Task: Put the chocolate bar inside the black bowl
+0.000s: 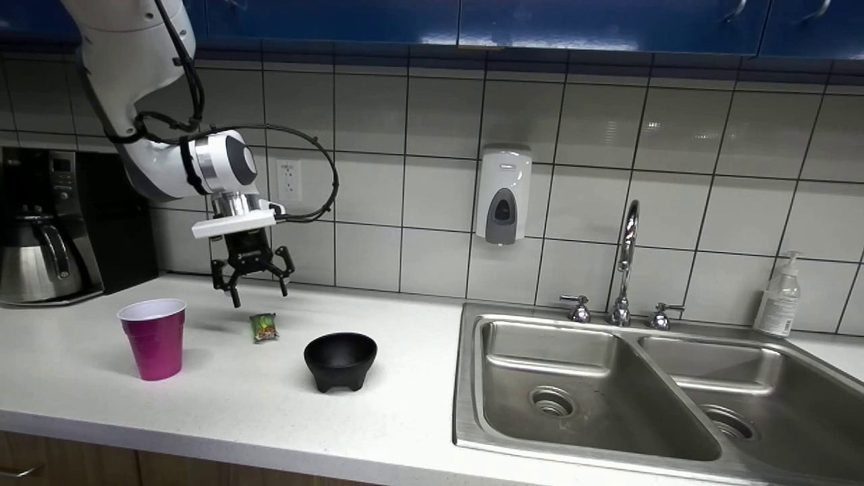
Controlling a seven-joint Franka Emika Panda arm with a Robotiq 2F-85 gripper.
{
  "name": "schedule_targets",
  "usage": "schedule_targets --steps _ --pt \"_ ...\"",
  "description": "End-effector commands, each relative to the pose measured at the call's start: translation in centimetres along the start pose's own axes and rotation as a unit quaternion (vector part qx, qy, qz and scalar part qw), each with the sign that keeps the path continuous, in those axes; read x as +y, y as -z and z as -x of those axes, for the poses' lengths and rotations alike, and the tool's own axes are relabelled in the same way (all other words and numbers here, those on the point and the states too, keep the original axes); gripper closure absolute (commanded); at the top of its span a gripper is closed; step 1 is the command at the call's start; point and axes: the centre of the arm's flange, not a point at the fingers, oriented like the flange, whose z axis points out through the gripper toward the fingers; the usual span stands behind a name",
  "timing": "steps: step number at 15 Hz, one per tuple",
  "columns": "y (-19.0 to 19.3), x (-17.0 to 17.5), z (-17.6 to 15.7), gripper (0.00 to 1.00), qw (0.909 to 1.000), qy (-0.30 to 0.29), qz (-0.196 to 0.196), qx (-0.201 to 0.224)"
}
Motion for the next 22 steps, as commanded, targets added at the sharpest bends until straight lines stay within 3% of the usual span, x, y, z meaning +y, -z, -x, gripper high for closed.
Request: schedule_targets --steps 1,13,22 --pt "-0.9 -0.1 -0.8 0.0 0.9993 0.031 0.001 0.021" --pt "-5.3 0.1 -2.7 0.0 0.9972 0.049 -0.017 0.055" --pt "-5.6 -0.5 -2.4 0.0 0.9979 0.043 -0.014 0.047"
